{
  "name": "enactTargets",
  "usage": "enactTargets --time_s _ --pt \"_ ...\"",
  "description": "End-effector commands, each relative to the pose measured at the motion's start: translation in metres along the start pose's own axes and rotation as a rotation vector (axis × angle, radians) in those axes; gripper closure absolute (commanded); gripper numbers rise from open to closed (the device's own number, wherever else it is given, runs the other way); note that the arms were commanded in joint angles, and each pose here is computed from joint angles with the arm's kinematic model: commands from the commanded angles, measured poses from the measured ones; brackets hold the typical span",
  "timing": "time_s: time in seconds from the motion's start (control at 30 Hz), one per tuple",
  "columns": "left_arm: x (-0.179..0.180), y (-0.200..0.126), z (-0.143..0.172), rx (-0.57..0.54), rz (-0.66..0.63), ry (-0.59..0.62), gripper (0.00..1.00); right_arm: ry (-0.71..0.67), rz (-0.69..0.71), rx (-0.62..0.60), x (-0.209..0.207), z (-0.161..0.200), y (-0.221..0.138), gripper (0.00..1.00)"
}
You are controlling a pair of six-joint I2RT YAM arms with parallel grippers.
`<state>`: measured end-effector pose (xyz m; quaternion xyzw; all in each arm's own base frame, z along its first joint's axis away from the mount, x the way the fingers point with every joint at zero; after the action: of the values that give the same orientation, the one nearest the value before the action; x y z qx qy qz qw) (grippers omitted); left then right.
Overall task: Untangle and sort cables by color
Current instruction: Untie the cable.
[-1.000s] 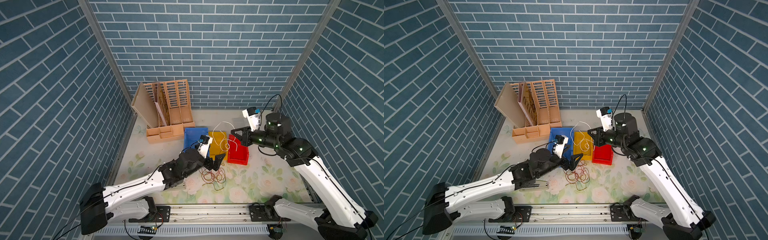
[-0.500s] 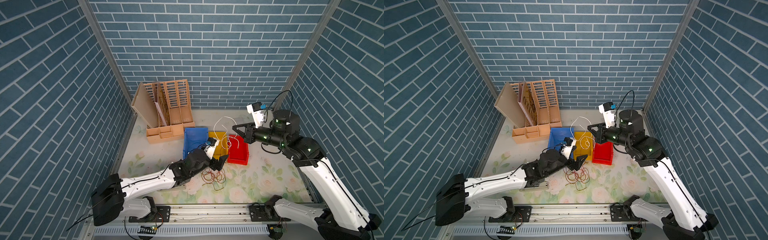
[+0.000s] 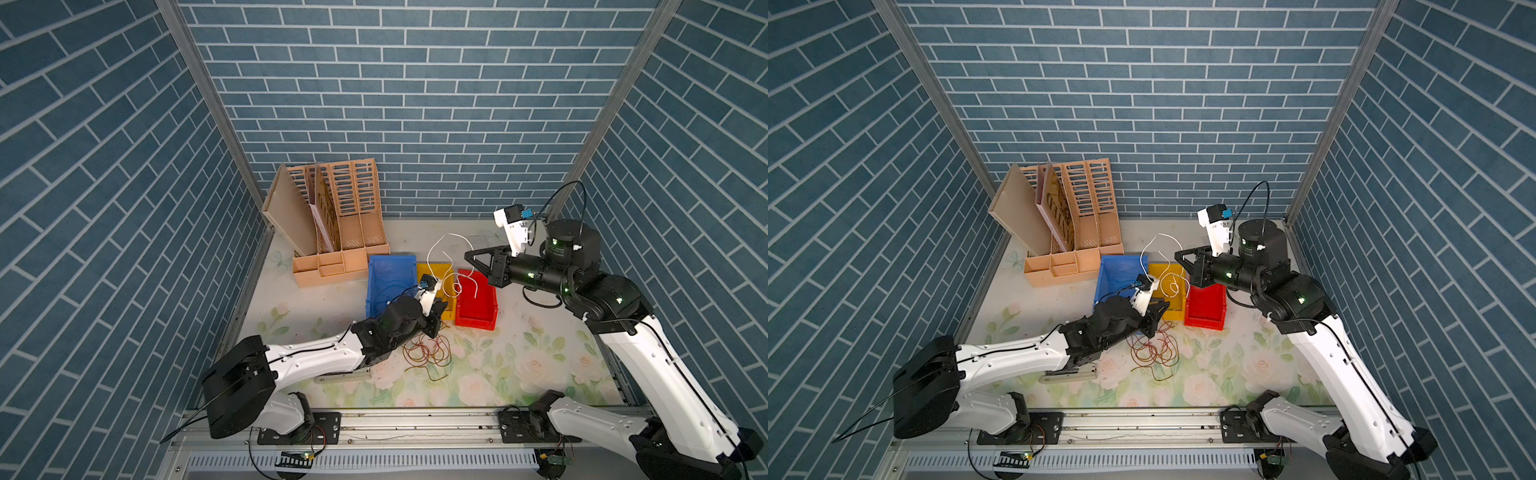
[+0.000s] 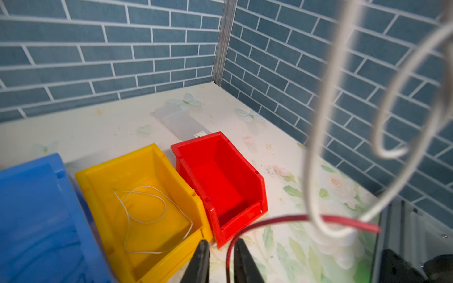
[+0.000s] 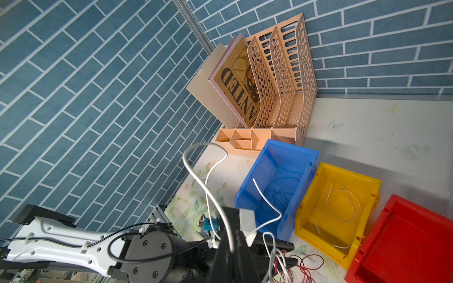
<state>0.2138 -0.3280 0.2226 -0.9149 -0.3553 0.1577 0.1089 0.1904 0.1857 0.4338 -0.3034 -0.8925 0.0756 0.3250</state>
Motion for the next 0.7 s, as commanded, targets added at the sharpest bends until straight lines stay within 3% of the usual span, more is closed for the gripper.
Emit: enactTargets --time_s 0.0,0.1,0.33,0.67 --pt "0.000 0.006 -0.005 0.010 0.013 -0.032 0.92 0.007 -0.011 -0.025 0.006 -0.003 -0.010 1.00" --pt "0.004 0.008 0.004 0.053 0.006 -0.044 1.00 0.002 0.018 -0.045 0.003 -0.005 -0.011 1.00" --pt "0.011 0.001 0.024 0.124 -0.021 -0.073 1.00 0.001 0.145 -0.130 -0.007 -0.025 -0.011 1.00" --pt "0.013 -0.025 0.031 0.152 -0.001 -0.118 1.00 0.010 0.257 -0.054 -0.047 0.001 0.031 1.00"
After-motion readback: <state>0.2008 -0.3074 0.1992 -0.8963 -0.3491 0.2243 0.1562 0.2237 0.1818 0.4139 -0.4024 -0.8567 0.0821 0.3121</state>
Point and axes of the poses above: each gripper's point midway between its finger pads, its own y axis out along the fingers, its own x axis along the line the jaws close on, z = x × y, the point moved 6 cm from there along -y, back along the fingers, and after that the axes turned 2 degrees about y, right-handed, at the moved point
